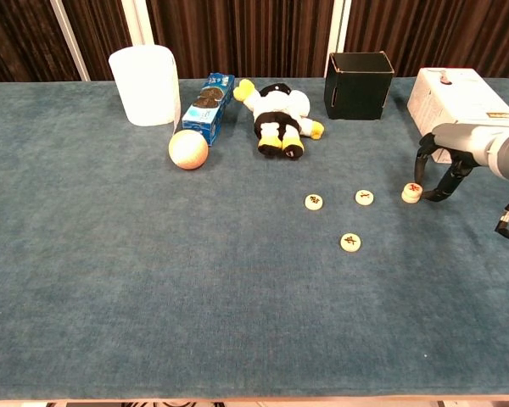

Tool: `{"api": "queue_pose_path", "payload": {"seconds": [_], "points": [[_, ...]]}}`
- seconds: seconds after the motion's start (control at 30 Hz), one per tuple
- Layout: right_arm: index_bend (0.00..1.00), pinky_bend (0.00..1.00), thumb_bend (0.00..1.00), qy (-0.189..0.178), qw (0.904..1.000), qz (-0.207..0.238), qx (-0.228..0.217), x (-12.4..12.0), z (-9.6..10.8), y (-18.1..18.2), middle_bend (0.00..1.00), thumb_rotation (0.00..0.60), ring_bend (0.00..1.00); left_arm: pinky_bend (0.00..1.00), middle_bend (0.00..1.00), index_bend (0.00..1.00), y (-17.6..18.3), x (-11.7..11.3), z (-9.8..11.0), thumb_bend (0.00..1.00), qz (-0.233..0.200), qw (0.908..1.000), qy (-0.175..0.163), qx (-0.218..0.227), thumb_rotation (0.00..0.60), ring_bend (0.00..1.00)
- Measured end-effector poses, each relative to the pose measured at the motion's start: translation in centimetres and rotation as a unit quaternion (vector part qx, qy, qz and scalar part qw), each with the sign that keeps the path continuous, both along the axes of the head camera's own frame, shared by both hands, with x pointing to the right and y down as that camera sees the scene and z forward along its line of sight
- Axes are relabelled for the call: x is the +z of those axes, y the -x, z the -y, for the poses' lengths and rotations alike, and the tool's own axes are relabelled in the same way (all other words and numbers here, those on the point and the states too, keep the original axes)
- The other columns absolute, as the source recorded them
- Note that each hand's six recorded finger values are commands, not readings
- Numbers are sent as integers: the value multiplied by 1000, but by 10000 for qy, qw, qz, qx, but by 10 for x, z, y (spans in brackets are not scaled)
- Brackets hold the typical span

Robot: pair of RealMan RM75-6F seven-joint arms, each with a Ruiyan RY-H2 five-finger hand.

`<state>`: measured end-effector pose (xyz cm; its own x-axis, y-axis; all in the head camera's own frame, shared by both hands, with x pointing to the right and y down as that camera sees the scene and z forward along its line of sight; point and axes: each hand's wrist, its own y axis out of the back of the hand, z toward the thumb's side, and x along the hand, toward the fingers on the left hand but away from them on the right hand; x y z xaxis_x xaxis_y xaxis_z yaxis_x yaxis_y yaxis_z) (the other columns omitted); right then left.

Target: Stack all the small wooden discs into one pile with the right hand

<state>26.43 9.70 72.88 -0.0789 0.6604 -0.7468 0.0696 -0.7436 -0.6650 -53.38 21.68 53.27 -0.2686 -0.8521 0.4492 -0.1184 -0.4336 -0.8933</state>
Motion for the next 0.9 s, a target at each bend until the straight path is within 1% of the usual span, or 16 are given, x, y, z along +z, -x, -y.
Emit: {"api": "queue_pose_path", "payload": {"seconds": [0.13,0.3,0.57,0.73,0.9], "points": [[466,0,406,28,10000,1,2,0,-1,-1,0,600,0,0,0,51,0,0,0,148,-7,10000,3,-2,600,0],[462,0,406,-8,10000,77,-18,-2,1,6,0,600,0,0,0,51,-3,0,-1,148,-145,9999,40,51,600,0],[448,0,406,-47,9998,75,-153,-5,3,18,0,600,0,0,0,51,-2,0,-1,148,-135,9999,54,28,600,0],[427,0,406,-49,9994,86,-343,-9,5,33,0,600,0,0,0,51,-1,-1,-1,148,-105,9999,54,-2,600,0],[375,0,406,-52,9988,187,-439,-12,7,59,0,600,0,0,0,50,-1,-1,-2,148,-53,10000,30,-13,600,0]]}}
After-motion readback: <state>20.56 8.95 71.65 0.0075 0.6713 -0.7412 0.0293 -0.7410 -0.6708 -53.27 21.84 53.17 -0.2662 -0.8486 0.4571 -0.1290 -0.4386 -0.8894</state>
